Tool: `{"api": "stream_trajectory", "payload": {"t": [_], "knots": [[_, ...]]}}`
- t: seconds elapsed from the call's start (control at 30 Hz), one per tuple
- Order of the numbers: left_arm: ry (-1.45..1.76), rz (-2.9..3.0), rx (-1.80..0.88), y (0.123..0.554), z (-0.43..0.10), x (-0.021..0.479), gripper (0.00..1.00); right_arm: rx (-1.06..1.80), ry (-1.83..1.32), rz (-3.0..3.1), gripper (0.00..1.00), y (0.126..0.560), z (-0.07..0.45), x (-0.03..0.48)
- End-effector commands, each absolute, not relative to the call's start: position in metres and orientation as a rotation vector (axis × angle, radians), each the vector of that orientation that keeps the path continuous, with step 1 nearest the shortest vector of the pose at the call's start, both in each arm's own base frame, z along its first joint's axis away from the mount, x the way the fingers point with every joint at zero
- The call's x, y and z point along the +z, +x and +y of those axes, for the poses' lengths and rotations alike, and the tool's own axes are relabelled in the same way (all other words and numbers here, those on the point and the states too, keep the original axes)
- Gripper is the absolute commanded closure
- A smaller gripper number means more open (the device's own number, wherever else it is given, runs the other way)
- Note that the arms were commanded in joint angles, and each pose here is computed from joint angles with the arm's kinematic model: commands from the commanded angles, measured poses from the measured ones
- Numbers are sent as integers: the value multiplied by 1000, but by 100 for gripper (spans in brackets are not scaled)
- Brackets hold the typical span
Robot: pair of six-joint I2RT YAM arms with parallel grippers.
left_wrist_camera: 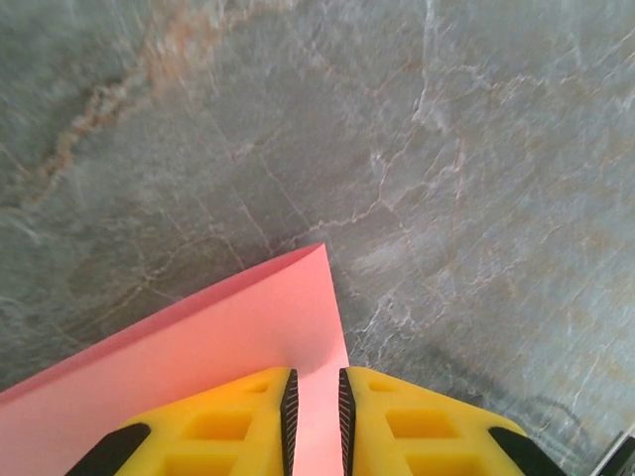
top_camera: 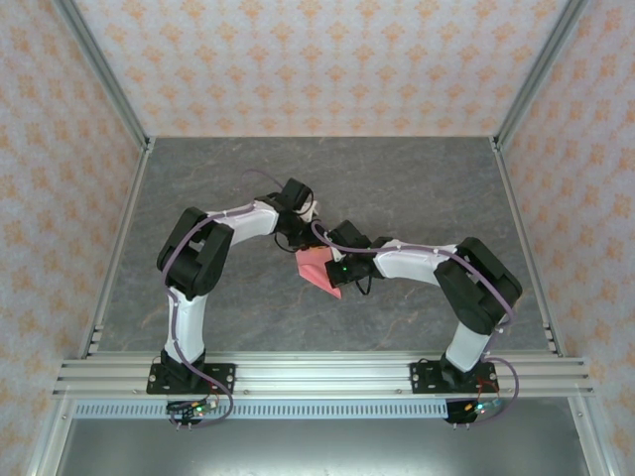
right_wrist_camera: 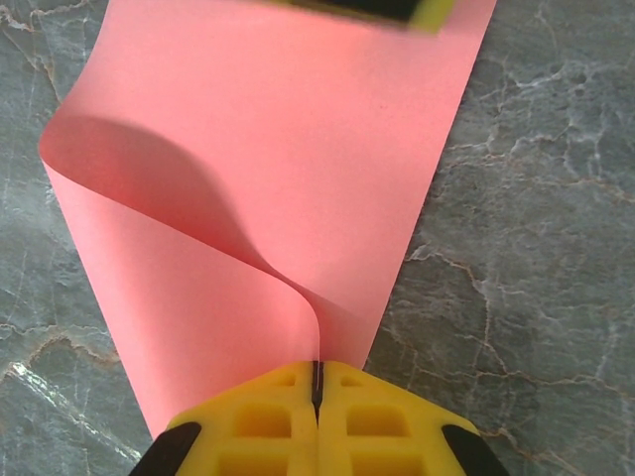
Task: Fold a paper plane with a square sheet of paper (fold left side to right side)
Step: Third fold the triangle at the center of the table.
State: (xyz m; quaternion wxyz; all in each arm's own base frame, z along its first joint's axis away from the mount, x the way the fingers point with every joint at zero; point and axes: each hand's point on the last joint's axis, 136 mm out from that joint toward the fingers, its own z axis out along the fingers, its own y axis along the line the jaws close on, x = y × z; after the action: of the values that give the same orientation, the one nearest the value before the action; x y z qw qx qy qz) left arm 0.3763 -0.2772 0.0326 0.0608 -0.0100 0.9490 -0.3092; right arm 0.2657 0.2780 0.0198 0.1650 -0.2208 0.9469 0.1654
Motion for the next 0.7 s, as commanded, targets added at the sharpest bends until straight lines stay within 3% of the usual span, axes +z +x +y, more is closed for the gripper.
{"api": "stream_trajectory", "payload": {"t": [0.0, 0.67], "knots": [[-6, 2869, -888, 380, -269, 45, 79, 395, -637, 2808, 100, 249, 260, -10], [-42, 2959, -879, 352, -264, 0, 85, 505, -632, 2683, 100, 261, 277, 32]]}}
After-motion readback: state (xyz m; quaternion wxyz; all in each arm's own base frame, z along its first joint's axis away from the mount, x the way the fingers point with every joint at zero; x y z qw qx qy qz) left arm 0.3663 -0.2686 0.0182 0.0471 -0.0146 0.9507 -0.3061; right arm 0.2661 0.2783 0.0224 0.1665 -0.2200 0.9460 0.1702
